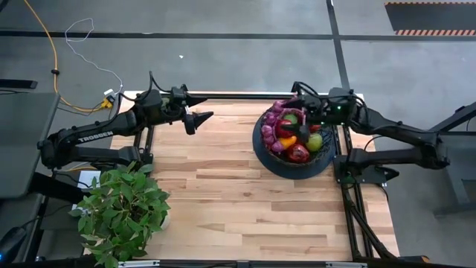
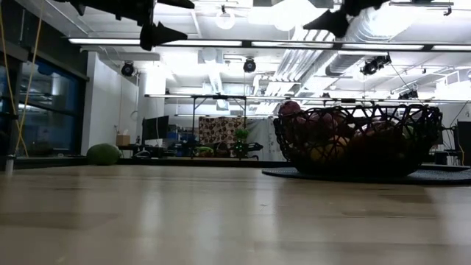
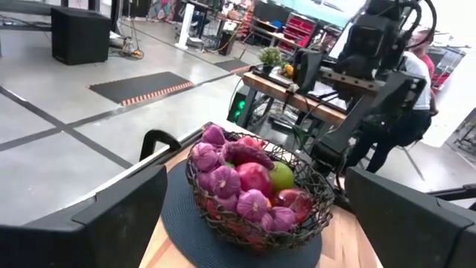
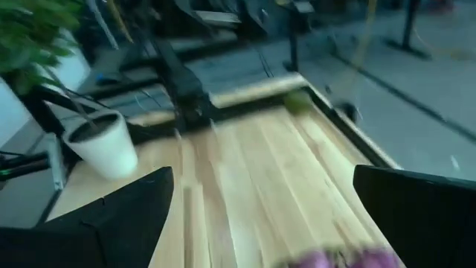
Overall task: Build produce basket
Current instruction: Put the green lime into the black wire basket
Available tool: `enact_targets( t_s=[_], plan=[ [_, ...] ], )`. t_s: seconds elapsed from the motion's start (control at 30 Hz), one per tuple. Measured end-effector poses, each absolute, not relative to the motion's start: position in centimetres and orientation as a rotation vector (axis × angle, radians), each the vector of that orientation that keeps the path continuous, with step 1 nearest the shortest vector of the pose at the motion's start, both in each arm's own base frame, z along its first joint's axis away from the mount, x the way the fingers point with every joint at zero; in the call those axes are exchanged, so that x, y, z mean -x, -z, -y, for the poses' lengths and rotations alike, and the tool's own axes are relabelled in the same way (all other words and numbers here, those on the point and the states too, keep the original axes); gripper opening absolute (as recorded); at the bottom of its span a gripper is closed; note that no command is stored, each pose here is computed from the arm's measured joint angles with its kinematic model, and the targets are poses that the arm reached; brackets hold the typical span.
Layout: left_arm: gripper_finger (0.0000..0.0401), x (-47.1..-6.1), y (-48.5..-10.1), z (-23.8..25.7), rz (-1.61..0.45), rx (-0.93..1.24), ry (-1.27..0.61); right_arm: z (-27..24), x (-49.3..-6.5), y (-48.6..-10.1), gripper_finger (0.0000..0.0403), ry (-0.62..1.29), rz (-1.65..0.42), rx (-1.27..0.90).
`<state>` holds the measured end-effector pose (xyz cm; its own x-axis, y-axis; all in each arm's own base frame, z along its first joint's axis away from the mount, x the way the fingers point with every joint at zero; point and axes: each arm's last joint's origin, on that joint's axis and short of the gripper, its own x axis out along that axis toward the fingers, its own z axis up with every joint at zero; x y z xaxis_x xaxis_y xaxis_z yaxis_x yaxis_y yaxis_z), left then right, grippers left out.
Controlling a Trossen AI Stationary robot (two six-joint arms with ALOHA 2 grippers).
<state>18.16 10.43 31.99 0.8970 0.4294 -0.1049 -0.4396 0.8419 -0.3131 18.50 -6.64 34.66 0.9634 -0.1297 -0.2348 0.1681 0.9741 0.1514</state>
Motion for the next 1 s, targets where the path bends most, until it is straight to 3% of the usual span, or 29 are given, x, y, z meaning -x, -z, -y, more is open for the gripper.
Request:
enact_targets(
  t_s=[0.17, 0.33, 0.67, 0.83, 1.0],
  plan=[
    [0.0399, -18.6, -32.5, -9.7, 0.014, 0.363, -0.382, 7.0, -20.7, -34.0, 0.0397, 0.116, -0.220, -0.132],
    [0.0399, -19.3, -32.9, -8.3, 0.046, 0.375, -0.285, 7.5, -23.4, -32.9, 0.0397, -0.035, -0.197, -0.152],
    [0.0399, -19.8, -32.9, -6.9, 0.037, 0.276, -0.342, 7.9, -24.7, -33.2, 0.0397, -0.106, -0.097, -0.170],
    [0.0399, -19.5, -33.2, -7.4, -0.007, 0.344, -0.496, 7.9, -24.7, -33.2, 0.0397, -0.105, -0.100, -0.182],
    [0.0399, -18.1, -34.4, -9.8, -0.313, 0.386, -0.826, 7.9, -24.7, -33.1, 0.0397, -0.105, -0.105, -0.184]
  ],
)
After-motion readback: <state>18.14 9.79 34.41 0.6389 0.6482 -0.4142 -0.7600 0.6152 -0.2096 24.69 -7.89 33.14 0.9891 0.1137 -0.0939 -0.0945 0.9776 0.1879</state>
